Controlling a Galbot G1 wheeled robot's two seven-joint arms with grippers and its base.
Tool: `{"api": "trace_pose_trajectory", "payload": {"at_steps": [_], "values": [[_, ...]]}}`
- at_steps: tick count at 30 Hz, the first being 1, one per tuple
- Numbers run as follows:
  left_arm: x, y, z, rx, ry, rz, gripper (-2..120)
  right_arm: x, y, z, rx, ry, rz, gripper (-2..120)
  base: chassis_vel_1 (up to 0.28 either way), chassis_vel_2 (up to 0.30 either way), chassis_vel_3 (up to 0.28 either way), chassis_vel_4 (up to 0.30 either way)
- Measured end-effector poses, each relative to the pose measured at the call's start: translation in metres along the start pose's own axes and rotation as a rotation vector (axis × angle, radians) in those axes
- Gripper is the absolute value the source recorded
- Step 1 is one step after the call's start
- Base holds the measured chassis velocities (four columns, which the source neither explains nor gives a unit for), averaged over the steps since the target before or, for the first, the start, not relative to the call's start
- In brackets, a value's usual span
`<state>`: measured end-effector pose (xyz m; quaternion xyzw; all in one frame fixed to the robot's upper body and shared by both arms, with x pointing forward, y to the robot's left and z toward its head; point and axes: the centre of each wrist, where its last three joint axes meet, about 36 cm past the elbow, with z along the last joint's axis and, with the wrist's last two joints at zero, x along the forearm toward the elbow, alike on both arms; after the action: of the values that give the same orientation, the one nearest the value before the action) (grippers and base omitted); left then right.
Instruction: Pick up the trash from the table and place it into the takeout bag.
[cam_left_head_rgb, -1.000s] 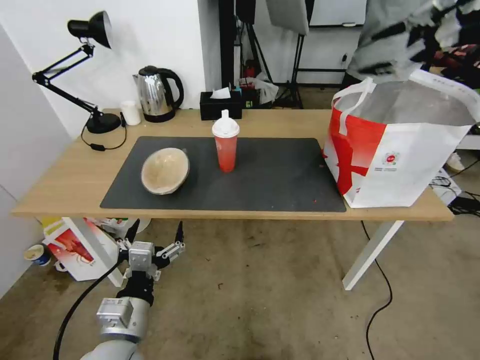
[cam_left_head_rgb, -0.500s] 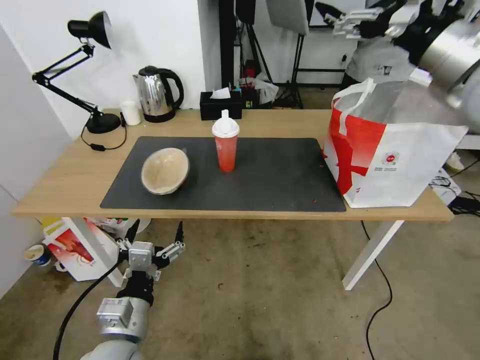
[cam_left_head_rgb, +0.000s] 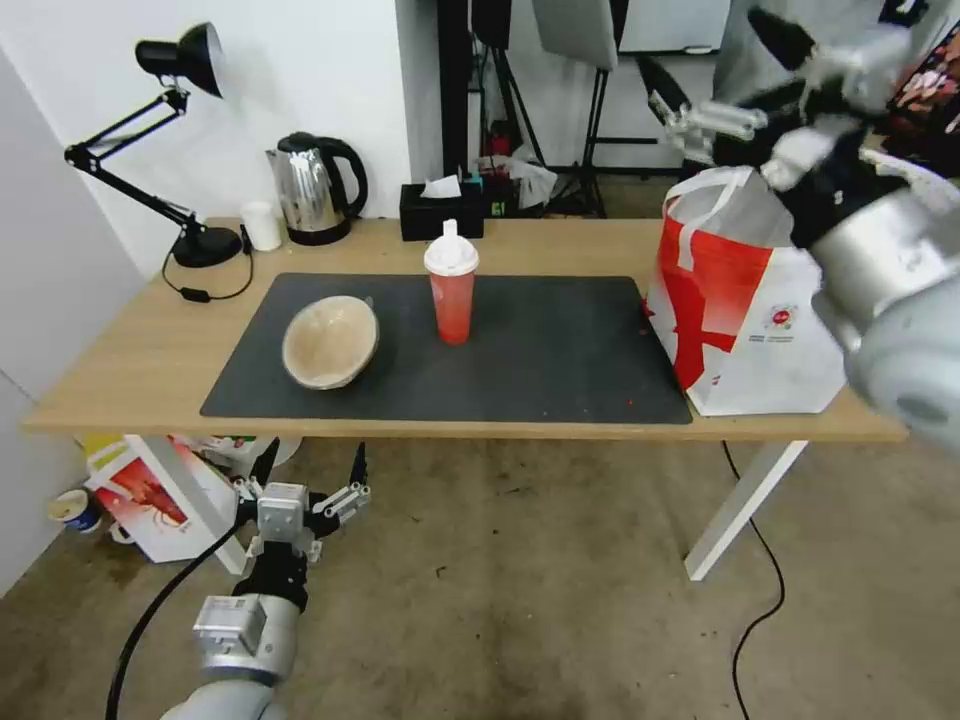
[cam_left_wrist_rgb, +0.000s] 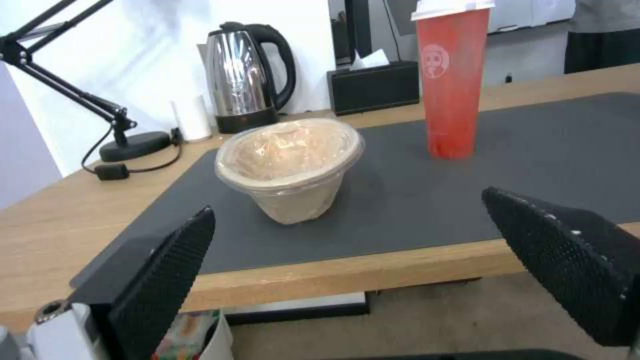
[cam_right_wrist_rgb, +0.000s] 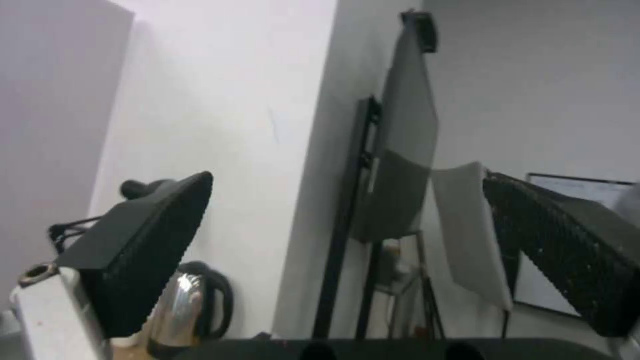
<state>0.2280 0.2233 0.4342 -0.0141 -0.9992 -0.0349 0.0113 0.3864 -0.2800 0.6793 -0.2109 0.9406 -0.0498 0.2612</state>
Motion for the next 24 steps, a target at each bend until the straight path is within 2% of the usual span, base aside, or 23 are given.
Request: {"api": "trace_pose_trajectory", "payload": {"at_steps": [7, 8, 24], "values": [[0.000, 0.000, 0.000, 0.000, 0.000, 0.000, 100, 0.048, 0.014, 0.018, 0.029, -0.094, 0.103, 100, 0.000, 0.000, 0.000, 0.000], [0.000, 0.000, 0.000, 0.000, 0.000, 0.000, 100, 0.062, 0.022, 0.023, 0.036, -0.117, 0.129, 100, 0.000, 0.000, 0.000, 0.000], [0.000, 0.000, 0.000, 0.000, 0.000, 0.000, 100, 0.108, 0.066, 0.032, 0.067, -0.203, 0.259, 100, 0.000, 0.000, 0.000, 0.000]]}}
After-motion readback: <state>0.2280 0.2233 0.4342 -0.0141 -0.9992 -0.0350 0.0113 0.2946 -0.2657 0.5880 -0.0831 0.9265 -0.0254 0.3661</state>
